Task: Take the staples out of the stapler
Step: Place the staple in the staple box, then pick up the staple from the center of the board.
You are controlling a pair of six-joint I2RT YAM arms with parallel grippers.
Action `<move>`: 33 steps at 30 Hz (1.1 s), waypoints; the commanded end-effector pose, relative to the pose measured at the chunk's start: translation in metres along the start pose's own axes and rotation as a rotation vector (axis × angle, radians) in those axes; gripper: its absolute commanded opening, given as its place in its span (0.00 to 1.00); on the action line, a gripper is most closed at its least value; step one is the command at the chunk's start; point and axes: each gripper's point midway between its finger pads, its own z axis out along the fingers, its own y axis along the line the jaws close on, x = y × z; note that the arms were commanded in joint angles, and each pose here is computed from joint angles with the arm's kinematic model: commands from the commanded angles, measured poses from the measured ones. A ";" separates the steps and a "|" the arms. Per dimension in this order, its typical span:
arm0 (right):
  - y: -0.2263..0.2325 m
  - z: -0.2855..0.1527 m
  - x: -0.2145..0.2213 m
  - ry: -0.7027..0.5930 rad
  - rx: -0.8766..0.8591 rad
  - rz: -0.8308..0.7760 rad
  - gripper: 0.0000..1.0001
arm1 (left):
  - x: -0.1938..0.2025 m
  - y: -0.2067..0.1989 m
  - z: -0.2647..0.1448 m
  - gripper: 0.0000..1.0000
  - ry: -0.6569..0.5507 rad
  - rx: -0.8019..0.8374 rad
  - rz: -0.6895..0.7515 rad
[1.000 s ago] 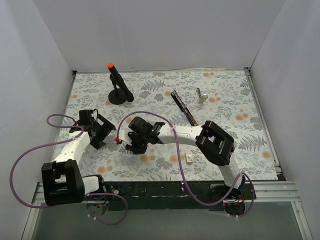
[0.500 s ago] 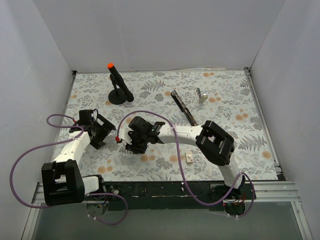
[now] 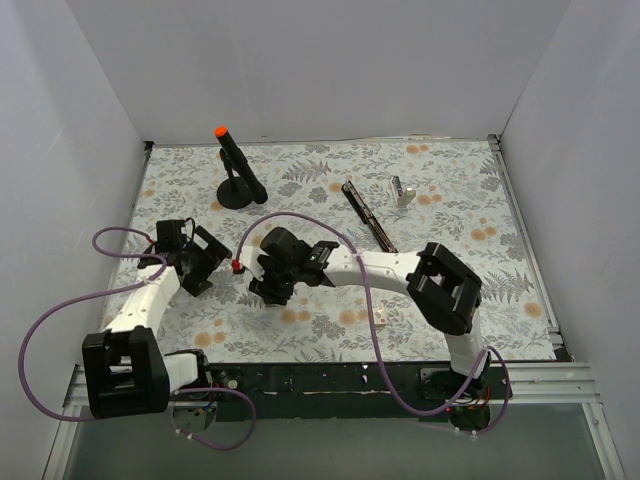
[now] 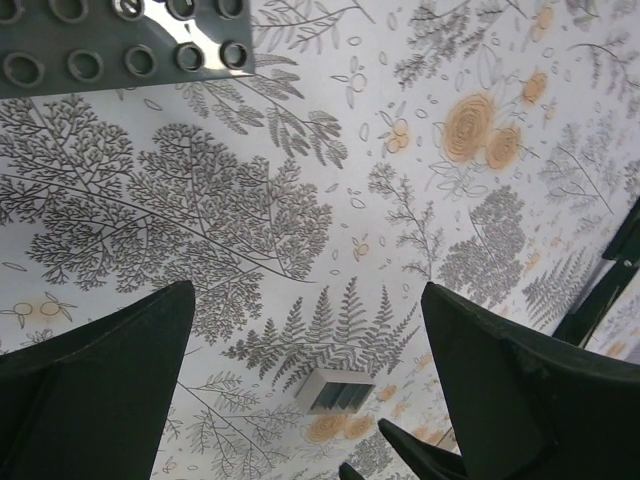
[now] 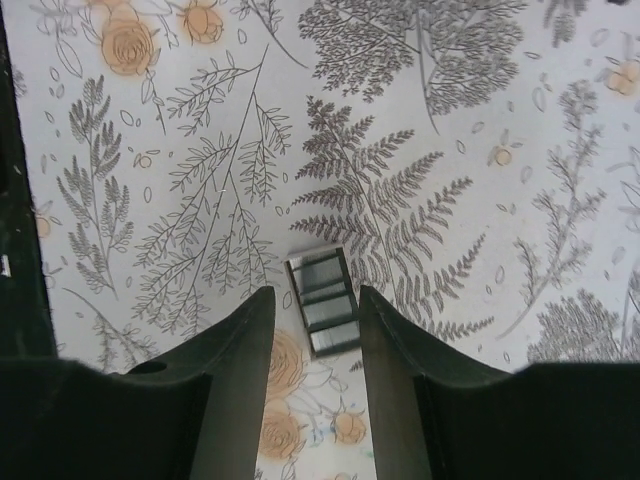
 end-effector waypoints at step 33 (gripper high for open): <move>-0.133 -0.149 0.170 0.218 0.658 1.023 0.54 | 0.028 -0.066 -0.038 0.90 0.006 0.412 0.231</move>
